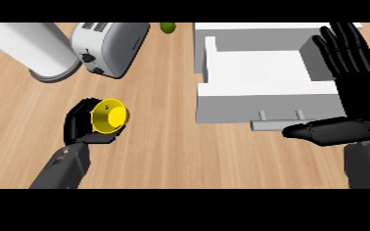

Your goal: Pick up the cup, place it into the drawer and close the drawer

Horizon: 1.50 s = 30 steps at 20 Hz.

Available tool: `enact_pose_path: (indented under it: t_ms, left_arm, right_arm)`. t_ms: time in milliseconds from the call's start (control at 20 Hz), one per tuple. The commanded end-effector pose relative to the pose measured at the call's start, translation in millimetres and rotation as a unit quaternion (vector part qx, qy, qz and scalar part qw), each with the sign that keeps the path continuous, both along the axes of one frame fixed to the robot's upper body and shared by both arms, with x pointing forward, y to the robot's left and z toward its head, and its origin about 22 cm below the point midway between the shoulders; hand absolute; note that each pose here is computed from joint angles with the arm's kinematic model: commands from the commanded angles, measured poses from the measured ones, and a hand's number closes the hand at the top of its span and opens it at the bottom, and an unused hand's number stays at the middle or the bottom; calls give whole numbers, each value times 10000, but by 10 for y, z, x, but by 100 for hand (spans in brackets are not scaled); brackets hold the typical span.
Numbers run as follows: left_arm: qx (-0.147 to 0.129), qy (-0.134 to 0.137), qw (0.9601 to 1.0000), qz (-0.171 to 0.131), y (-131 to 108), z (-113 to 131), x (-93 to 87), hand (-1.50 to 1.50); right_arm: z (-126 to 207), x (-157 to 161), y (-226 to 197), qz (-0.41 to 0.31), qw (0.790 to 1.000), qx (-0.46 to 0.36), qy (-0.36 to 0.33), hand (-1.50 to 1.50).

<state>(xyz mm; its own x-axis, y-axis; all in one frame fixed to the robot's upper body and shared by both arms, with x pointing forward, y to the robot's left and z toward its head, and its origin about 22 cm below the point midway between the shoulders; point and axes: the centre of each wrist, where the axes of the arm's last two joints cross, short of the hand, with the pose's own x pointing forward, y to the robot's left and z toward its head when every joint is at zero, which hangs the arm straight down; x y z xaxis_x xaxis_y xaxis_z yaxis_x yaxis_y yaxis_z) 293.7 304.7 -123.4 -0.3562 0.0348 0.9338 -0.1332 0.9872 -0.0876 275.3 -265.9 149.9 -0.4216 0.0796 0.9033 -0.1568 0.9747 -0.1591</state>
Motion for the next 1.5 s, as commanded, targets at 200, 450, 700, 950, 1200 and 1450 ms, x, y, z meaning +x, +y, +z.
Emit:
enact_pose_path:
  t_ms: [200, 450, 700, 950, 1200, 1450]
  left_arm:
    - [-376, -986, 9932, -501, -190, 106, 169, 150]
    - [-219, -1158, 9856, -1210, -750, 689, 731, 150]
    - [-23, -1337, 9798, -1487, -1173, 1263, 1029, 150]
    - [70, -1262, 9761, -1770, -1565, 1891, 1189, 150]
    - [316, -1367, 9744, -1758, -2014, 2712, 1346, 150]
    - [624, -1001, 9803, -1585, -2338, 2901, 1414, 150]
  right_arm:
    - [99, -89, -40, -16, 10000, -76, -12, -150]
    - [-45, 74, -52, -176, 9997, -148, 65, -150]
    - [22, -124, -117, -173, 9998, -102, -26, -150]
    - [-95, -95, -110, -231, 9997, -90, 42, -150]
    - [14, -18, -150, -293, 9994, -175, 28, -150]
    - [88, -26, -239, -147, 9997, -180, -11, -150]
